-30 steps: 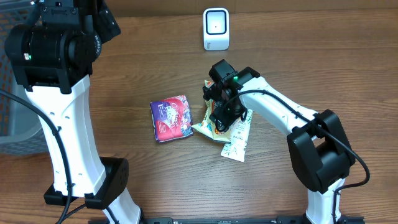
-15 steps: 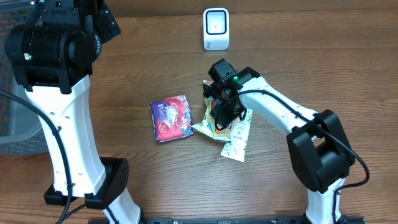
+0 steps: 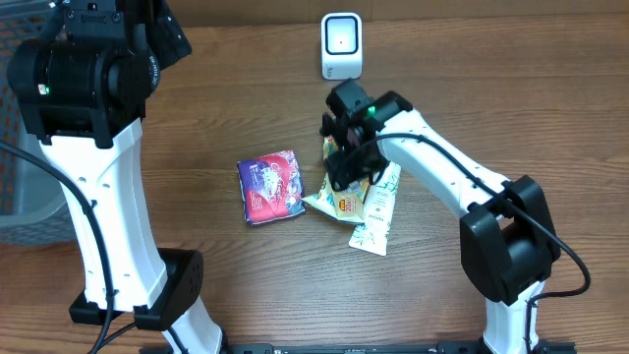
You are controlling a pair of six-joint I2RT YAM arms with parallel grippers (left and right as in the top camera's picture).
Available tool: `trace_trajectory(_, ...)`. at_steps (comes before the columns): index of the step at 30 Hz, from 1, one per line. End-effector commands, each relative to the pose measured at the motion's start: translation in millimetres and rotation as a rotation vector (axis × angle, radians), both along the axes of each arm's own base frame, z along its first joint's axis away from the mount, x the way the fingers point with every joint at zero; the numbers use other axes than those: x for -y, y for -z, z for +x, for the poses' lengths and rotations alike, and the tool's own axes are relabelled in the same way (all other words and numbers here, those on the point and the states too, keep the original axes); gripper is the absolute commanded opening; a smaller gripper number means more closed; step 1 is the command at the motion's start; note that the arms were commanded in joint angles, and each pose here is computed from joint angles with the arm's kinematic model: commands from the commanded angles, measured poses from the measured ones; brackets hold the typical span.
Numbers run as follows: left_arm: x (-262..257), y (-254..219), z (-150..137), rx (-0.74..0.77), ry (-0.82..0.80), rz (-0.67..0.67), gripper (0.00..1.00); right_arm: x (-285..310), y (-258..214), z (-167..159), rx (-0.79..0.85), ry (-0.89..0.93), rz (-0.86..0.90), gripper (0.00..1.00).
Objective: Scan the item barcode
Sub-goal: 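Reach right gripper down to the pile and grasp the orange pack, then lift the orange pack and hold it in front of the scanner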
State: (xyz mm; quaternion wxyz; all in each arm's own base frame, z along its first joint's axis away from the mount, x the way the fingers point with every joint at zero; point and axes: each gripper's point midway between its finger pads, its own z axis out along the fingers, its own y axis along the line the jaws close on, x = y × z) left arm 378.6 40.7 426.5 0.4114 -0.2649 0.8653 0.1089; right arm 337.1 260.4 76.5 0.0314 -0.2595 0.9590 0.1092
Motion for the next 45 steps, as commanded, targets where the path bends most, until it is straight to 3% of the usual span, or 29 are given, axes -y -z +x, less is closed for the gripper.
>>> trace_trajectory(1, 3.9, 8.9, 3.7, -0.027, 0.019, -0.021, 1.00, -12.4, -24.4, 9.9, -0.029, 0.178, 0.069, 0.63)
trace_trajectory(4, 4.2, 11.7, 4.3, -0.038, 0.020, -0.021, 1.00, -16.7, -35.1, 5.2, -0.098, 0.280, 0.106, 0.64)
trace_trajectory(10, 5.9, 14.3, 5.0, -0.046, 0.027, -0.029, 0.99, -39.5, -56.9, -22.6, -0.357, 0.330, 0.300, 0.57)
trace_trajectory(14, 7.0, 15.0, 5.3, -0.048, 0.031, -0.033, 1.00, -50.6, -72.7, -32.2, -0.467, 0.326, 0.406, 0.57)
trace_trajectory(21, 7.2, 14.9, 5.3, -0.047, 0.032, -0.033, 1.00, -52.9, -82.9, -36.3, -0.546, 0.353, 0.459, 0.58)
trace_trajectory(28, 11.4, 16.4, 6.1, -0.050, 0.049, -0.052, 1.00, -37.5, -79.9, -22.2, -0.525, 0.403, 0.452, 0.56)
trace_trajectory(33, 17.1, 18.2, 7.1, -0.052, 0.073, -0.079, 1.00, -22.0, -80.4, -4.7, -0.569, 0.571, 0.452, 0.62)
trace_trajectory(37, 24.8, 20.3, 8.1, -0.056, 0.105, -0.113, 1.00, -13.9, -88.3, 3.7, -0.696, 0.765, 0.471, 0.69)
trace_trajectory(42, 30.6, 21.7, 8.7, -0.059, 0.128, -0.139, 1.00, -4.7, -91.9, 11.8, -0.795, 0.943, 0.464, 0.69)
trace_trajectory(45, 34.7, 22.6, 9.1, -0.061, 0.145, -0.157, 1.00, -1.4, -92.1, 16.4, -0.820, 1.008, 0.460, 0.63)
